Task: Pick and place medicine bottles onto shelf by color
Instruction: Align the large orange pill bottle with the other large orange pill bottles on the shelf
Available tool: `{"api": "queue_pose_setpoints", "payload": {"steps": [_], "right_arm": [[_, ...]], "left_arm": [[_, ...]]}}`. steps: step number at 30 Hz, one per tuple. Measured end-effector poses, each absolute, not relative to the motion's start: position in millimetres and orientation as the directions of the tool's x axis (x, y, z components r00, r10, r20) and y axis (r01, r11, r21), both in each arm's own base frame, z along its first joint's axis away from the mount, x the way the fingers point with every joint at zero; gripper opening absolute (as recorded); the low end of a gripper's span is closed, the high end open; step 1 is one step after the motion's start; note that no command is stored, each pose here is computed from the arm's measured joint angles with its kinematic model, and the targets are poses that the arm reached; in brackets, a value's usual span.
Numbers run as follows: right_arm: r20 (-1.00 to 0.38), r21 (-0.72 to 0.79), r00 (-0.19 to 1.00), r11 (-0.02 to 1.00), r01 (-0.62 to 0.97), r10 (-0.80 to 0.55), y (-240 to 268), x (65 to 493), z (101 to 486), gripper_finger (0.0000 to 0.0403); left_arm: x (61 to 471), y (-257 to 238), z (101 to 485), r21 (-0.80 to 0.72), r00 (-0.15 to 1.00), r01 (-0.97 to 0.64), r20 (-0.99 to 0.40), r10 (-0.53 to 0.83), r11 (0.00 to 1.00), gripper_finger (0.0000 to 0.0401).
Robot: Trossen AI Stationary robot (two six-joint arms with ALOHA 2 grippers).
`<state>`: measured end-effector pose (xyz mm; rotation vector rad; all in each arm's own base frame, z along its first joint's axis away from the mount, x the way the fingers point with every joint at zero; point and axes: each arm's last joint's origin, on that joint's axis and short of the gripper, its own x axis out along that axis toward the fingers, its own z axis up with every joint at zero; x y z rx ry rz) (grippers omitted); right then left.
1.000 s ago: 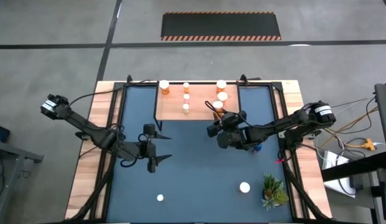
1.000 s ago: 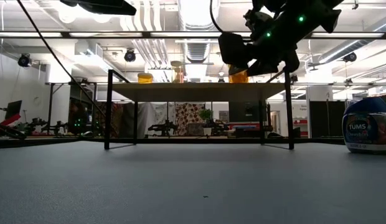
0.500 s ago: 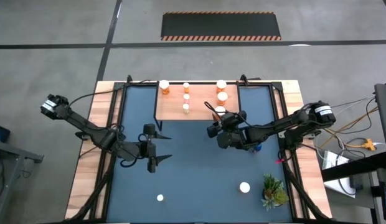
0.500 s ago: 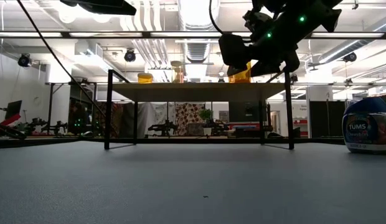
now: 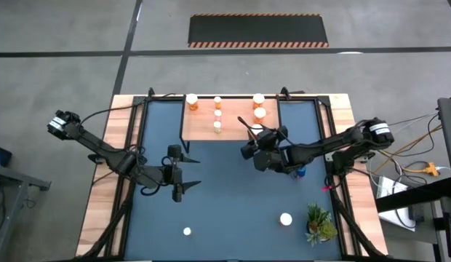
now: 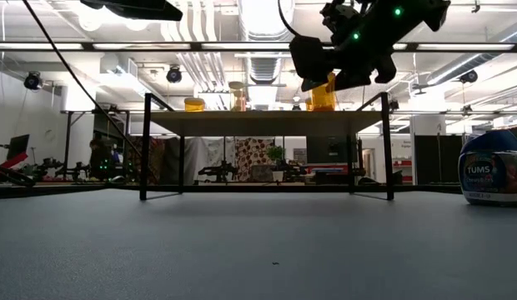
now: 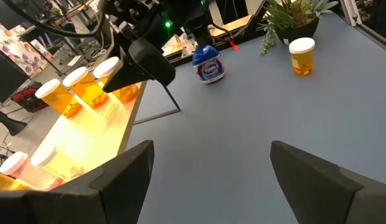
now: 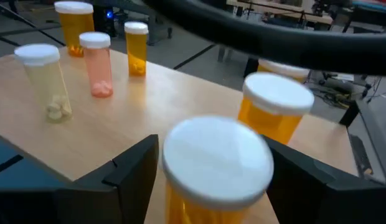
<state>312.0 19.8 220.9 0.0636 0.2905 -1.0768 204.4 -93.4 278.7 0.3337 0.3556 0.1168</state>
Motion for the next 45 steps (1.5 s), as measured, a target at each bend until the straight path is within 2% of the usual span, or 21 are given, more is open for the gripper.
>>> {"api": "queue_pose_setpoints", "payload": {"steps": [23,30,35,38,40,45], "right_arm": [[-0.251,-0.195,0.415,0.466,0.863,-0.875,7.3,318.1,238.0,0.0238],[-0.235,-0.235,0.448,0.498,0.835,-0.863,13.9,326.2,259.9,0.0235],[-0.252,-0.318,0.470,0.531,0.785,-0.846,25.6,330.1,294.6,0.0234],[-0.351,-0.310,0.527,0.627,0.715,-0.774,27.7,329.7,320.7,0.0220],[-0.467,-0.232,0.580,0.725,0.648,-0.668,21.8,328.9,336.4,0.0197],[-0.710,-0.054,0.588,0.862,0.504,-0.388,-1.8,321.4,354.2,0.0098]], "left_arm": [[204.3,-93.5,278.2,0.340,0.932,-0.053,-0.322,0.169,0.939,0.0304],[204.2,-93.5,277.6,0.340,0.931,-0.053,-0.323,0.169,0.939,0.0304],[203.9,-93.3,275.6,0.343,0.929,-0.051,-0.328,0.170,0.938,0.0304],[203.8,-93.3,275.4,0.344,0.929,-0.050,-0.329,0.170,0.938,0.0304],[203.8,-93.3,275.4,0.344,0.929,-0.050,-0.329,0.171,0.938,0.0304],[203.8,-93.3,275.2,0.344,0.929,-0.050,-0.329,0.171,0.938,0.0304]]}}
